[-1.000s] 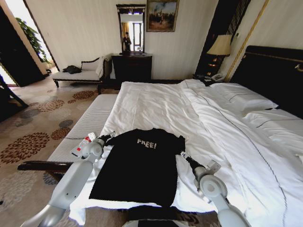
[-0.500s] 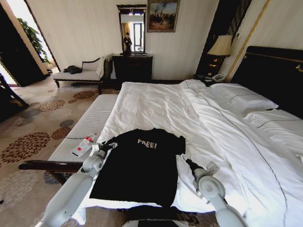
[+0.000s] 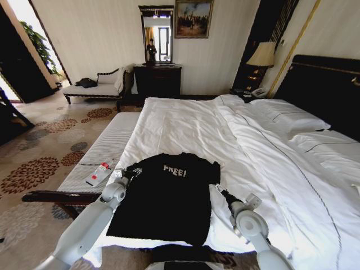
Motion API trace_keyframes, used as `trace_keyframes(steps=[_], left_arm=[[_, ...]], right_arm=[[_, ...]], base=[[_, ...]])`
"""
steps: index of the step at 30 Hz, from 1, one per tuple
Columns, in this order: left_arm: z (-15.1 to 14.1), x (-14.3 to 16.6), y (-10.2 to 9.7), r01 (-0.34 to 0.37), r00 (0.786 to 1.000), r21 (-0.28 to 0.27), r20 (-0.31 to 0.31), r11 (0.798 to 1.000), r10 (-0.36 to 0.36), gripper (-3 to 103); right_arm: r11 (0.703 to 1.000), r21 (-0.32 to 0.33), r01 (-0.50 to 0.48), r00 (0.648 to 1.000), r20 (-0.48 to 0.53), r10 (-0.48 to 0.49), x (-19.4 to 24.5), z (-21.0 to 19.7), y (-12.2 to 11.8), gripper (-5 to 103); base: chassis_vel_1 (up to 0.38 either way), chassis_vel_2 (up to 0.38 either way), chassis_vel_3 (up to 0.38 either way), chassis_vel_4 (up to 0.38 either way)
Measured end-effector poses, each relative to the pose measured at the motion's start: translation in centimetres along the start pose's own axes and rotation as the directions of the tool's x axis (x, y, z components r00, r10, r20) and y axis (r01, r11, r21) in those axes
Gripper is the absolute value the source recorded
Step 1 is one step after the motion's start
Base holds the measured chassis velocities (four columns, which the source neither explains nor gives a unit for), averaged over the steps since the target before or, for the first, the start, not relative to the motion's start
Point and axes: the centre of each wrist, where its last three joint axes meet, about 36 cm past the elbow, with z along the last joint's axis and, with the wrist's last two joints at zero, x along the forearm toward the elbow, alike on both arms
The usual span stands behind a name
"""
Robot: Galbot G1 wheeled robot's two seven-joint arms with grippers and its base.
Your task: Fold the clothes on the bed.
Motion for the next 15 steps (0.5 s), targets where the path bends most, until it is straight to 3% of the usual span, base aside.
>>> trace_keyframes(steps=[2, 5, 7, 11, 15], left_arm=[[0.0, 0.0, 0.0, 0.001, 1.000, 0.002, -0.001, 1.000, -0.001, 58], [0.1, -0.3, 0.0, 0.002, 1.000, 0.019, -0.008, 1.000, -0.002, 43], [0.1, -0.3, 0.0, 0.002, 1.000, 0.022, -0.009, 1.000, -0.002, 43], [-0.3, -0.7, 0.0, 0.008, 1.000, 0.035, -0.005, 0.999, -0.008, 21], [-0.9, -1.2, 0.0, 0.016, 1.000, 0.047, 0.004, 0.999, -0.017, 10]], right_arm=[[1.000, 0.000, 0.000, 1.000, 0.000, 0.000, 0.0, 0.0, 0.0, 100], [1.000, 0.000, -0.002, 1.000, -0.002, 0.002, 0.0, 0.1, 0.0, 100], [1.000, 0.000, -0.003, 1.000, -0.002, 0.003, 0.0, 0.1, 0.0, 100], [1.000, -0.001, -0.004, 1.000, -0.004, 0.004, -0.1, 0.1, 0.0, 100], [1.000, -0.003, -0.007, 1.000, -0.007, 0.007, -0.1, 0.3, -0.1, 100]], base=[[0.000, 0.000, 0.000, 0.000], [0.000, 0.000, 0.000, 0.000], [0.000, 0.000, 0.000, 0.000], [0.000, 0.000, 0.000, 0.000], [0.000, 0.000, 0.000, 0.000]])
